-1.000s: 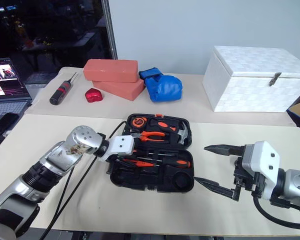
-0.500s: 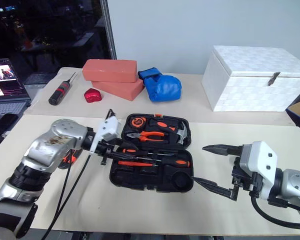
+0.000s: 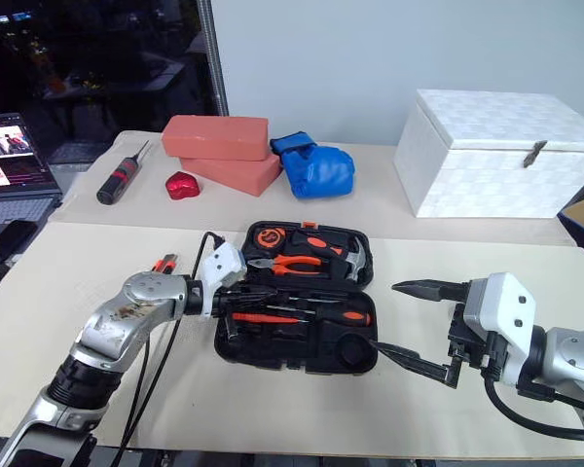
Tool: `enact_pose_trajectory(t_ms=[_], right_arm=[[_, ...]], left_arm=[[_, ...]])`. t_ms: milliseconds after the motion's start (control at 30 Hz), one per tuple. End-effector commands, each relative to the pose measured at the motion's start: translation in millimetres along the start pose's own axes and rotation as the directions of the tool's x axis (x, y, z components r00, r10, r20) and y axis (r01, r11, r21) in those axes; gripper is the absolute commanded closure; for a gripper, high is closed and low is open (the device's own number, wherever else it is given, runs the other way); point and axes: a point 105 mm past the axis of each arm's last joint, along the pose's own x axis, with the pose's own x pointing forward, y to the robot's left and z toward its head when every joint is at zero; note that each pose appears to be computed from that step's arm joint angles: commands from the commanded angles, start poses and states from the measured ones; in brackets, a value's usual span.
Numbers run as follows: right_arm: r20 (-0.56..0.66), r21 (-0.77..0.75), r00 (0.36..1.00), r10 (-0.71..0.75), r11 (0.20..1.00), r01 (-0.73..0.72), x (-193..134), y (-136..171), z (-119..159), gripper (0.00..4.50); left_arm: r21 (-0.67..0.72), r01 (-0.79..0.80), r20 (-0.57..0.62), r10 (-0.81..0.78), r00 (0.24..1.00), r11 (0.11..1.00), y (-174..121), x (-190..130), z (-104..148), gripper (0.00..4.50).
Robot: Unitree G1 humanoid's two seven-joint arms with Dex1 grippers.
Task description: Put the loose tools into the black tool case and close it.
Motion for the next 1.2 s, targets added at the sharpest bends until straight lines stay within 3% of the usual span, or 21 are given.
enact_pose_trajectory(t_ms=[33, 200, 500, 567, 700, 800, 933, 1033, 1100, 1200], right_arm=[[0.017, -0.017, 1.0, 0.002, 1.0, -0.002, 2, 3, 5, 0.0], [0.018, -0.011, 1.0, 0.006, 1.0, -0.006, 3, 3, 4, 0.0], [0.021, -0.017, 1.0, 0.011, 1.0, -0.011, 5, 3, 4, 0.0], [0.022, -0.018, 1.0, 0.013, 1.0, -0.012, 5, 3, 4, 0.0], [0.038, -0.022, 0.999, 0.018, 1.0, -0.017, 5, 3, 7, 0.0], [0.073, -0.025, 0.997, 0.034, 0.999, -0.032, 7, 4, 10, 0.0], [0.117, -0.028, 0.992, 0.055, 0.998, -0.052, 15, 4, 13, 0.0], [0.129, -0.03, 0.99, 0.062, 0.998, -0.059, 19, 2, 13, 0.0], [0.13, -0.032, 0.989, 0.068, 0.997, -0.065, 21, 1, 11, 0.0], [0.134, -0.036, 0.988, 0.073, 0.997, -0.068, 25, 0, 11, 0.0]], left_arm=[[0.048, 0.027, -0.024, -0.025, 0.999, 0.998, -10, -1, -10, 4.43], [0.109, 0.04, -0.086, -0.031, 0.996, 0.993, -19, -5, -42, 4.43], [0.178, 0.003, -0.067, 0.01, 0.998, 0.984, -22, -2, -54, 4.43], [0.182, -0.048, -0.001, 0.049, 0.999, 0.982, -16, -3, -45, 4.43], [0.0, -0.218, 0.23, 0.212, 0.95, 0.976, 12, -33, -2, 4.43], [-0.18, -0.401, 0.237, 0.435, 0.869, 0.898, 41, -79, 5, 3.74], [-0.249, -0.597, 0.063, 0.628, 0.776, 0.763, 69, -135, -19, 2.26], [-0.271, -0.657, -0.071, 0.666, 0.743, 0.704, 83, -160, -38, 1.18], [-0.266, -0.641, -0.16, 0.622, 0.766, 0.721, 82, -166, -49, 0.46], [-0.278, -0.639, -0.284, 0.574, 0.768, 0.717, 79, -161, -67, 0.46]])
